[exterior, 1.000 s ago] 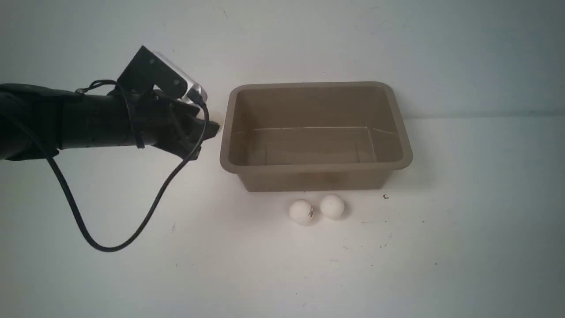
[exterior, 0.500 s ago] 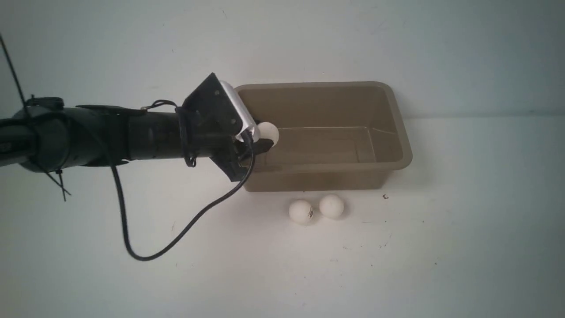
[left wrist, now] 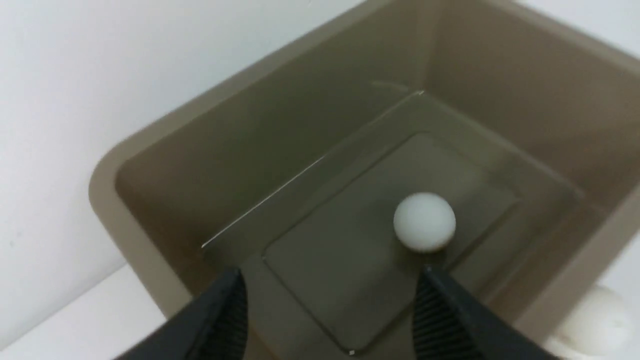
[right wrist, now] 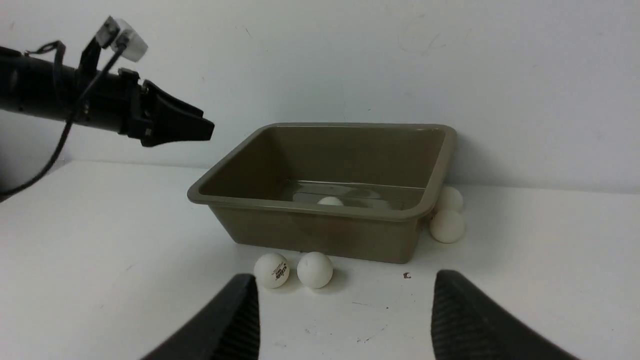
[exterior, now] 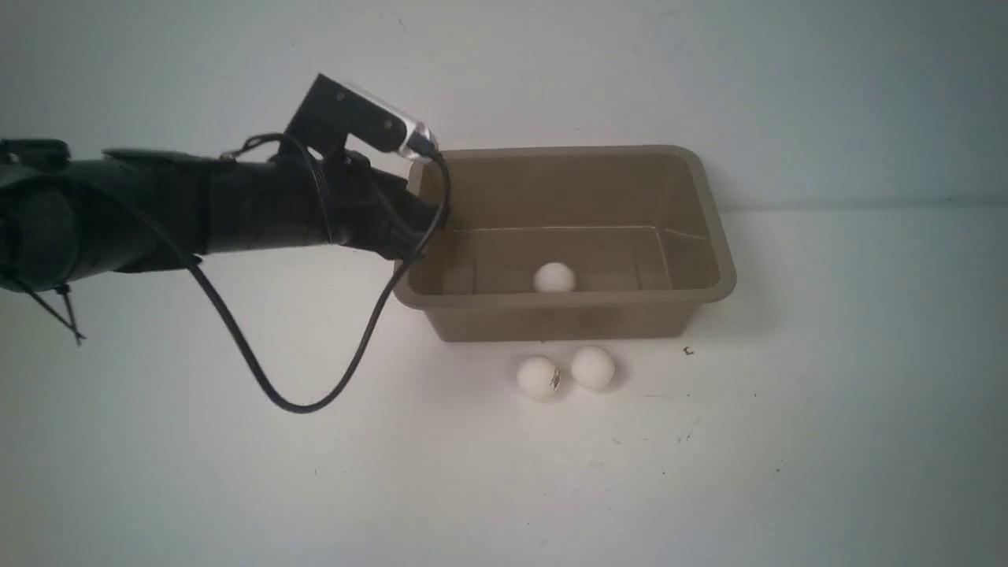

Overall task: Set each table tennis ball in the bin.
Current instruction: Use the left arm to clamp the table tennis ball closest to it

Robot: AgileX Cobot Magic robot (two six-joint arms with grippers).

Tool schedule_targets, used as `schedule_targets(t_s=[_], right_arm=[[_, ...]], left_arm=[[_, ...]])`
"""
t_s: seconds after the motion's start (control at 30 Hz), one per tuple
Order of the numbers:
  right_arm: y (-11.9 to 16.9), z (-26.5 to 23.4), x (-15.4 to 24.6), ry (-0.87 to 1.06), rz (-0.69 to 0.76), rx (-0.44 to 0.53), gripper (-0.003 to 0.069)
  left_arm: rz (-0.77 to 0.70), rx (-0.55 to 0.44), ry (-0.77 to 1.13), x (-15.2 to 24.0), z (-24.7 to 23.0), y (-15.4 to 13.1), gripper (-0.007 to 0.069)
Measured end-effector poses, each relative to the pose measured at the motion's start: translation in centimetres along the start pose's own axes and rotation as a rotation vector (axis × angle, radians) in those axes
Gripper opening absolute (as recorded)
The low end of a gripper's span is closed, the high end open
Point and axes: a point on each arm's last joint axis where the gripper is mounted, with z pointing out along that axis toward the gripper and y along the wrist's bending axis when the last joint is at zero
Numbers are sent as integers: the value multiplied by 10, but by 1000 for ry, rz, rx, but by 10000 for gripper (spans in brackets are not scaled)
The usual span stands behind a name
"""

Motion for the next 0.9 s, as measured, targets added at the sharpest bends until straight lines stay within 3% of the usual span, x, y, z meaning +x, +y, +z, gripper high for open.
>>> schedule_targets(t_s=[0.23, 0.4, 0.53, 0.9], right_arm=[[0, 0, 0, 0, -12, 0, 423], [0, 0, 0, 0, -65, 0, 423], [0, 0, 0, 0, -81, 0, 423], [0, 0, 0, 0, -83, 0, 422]], left_arm=[[1, 76, 71, -26, -47, -21, 405], [-45, 136, 221, -22, -66, -32, 405], [-102, 212, 337, -13, -70, -42, 405], [26, 311, 482, -6, -43, -103, 405]])
